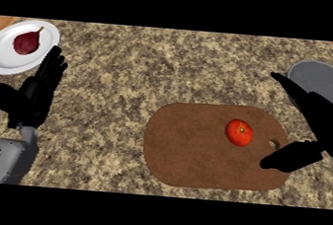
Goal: Pick the tomato from the cutting board and place it in the pan
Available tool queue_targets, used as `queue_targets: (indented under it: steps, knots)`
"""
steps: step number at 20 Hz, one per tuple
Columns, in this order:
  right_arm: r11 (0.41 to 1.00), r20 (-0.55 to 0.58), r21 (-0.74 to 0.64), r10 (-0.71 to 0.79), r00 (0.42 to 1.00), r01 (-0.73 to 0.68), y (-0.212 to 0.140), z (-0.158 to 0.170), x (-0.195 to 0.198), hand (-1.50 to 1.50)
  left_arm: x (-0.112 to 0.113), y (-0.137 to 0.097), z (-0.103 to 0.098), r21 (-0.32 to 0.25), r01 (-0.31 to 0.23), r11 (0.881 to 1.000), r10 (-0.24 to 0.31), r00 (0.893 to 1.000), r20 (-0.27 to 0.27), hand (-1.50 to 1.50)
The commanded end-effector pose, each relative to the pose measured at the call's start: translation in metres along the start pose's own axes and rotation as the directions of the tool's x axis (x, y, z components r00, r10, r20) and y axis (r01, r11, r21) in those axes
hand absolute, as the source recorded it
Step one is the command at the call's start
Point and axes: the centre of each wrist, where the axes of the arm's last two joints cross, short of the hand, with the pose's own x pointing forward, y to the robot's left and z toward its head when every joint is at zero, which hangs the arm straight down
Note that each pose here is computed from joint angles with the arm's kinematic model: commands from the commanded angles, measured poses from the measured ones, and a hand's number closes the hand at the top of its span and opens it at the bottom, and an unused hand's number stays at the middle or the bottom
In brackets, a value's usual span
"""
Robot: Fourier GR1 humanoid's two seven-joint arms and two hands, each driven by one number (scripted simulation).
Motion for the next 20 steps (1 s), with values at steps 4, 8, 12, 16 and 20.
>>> queue_targets:
  steps: [4,8,12,16,20]
  knots:
    - [0.995,0.014,0.086,0.04,0.999,-0.041,0.031,-0.004,0.008,-1.5,0.002,-0.014,0.003,0.003,0.003,1.0,-0.003,1.0,0.009,0.0]
    - [0.994,-0.001,0.094,0.054,0.999,-0.053,0.034,-0.034,-0.007,-1.5,0.0,-0.003,-0.01,0.009,-0.007,1.0,0.007,1.0,0.004,0.0]
    - [0.985,-0.034,0.121,0.127,0.991,-0.122,0.059,-0.036,-0.002,-1.5,-0.007,-0.013,-0.01,-0.003,-0.028,1.0,0.028,1.0,-0.004,0.0]
    - [0.96,-0.095,0.163,0.247,0.964,-0.229,0.045,-0.033,-0.002,-1.5,-0.012,-0.011,-0.007,0.011,-0.001,1.0,0.001,1.0,-0.012,0.0]
    - [0.949,-0.118,0.191,0.276,0.954,-0.251,0.046,-0.04,0.006,-1.5,0.008,-0.018,0.009,0.004,-0.006,1.0,0.006,1.0,-0.009,0.0]
